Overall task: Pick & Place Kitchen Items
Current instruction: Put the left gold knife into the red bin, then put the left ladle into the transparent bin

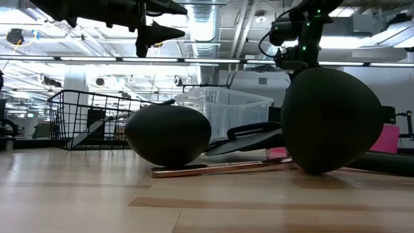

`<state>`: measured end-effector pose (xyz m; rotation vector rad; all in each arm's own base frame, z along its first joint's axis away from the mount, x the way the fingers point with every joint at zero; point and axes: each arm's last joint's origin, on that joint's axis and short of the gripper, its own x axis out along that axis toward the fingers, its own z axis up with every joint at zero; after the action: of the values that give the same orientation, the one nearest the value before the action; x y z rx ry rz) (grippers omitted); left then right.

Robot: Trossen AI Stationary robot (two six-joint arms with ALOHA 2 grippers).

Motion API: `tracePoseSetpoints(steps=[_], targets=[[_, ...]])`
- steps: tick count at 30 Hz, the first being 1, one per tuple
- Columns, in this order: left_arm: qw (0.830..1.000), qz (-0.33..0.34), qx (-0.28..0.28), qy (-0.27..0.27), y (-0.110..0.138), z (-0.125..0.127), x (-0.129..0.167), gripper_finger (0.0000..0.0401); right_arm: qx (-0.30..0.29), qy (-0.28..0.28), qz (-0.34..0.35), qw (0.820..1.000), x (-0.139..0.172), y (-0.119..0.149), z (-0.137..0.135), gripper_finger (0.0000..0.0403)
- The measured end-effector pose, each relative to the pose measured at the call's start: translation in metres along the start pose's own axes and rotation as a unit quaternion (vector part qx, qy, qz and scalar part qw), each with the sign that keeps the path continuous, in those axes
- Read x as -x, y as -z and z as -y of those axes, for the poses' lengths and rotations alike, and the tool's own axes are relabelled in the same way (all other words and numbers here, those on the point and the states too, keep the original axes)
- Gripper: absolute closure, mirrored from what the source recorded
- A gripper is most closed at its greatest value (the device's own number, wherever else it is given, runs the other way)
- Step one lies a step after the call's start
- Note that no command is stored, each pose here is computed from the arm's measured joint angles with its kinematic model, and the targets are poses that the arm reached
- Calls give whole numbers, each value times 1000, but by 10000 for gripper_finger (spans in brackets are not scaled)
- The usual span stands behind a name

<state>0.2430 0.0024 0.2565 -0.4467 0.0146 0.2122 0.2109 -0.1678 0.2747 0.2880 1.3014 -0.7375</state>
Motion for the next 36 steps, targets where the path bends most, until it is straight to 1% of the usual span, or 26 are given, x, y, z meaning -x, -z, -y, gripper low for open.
tracePoseSetpoints(steps=[6,9,13,22,24,28,31,36], targets=[[1000,0,-1,0,0,0,0,192,4,6,-17,1000,-9,6,-2,335],[1000,0,-1,0,0,0,0,192,12,15,-28,999,-14,10,-2,335],[1000,-1,-2,2,0,0,0,192,26,15,-48,998,-23,17,-4,335],[1000,-1,-2,2,0,0,0,192,35,11,-55,998,-34,23,-9,335],[1000,-1,-2,2,0,0,0,192,35,11,-54,998,-36,25,-9,325],[1000,-1,-2,2,0,0,0,192,35,11,-56,998,-38,26,-9,288],[1000,-1,-2,1,0,0,0,191,34,8,-52,998,-38,25,-10,269],[1000,-2,-2,1,0,0,0,175,34,3,-50,998,-38,24,-10,236]])
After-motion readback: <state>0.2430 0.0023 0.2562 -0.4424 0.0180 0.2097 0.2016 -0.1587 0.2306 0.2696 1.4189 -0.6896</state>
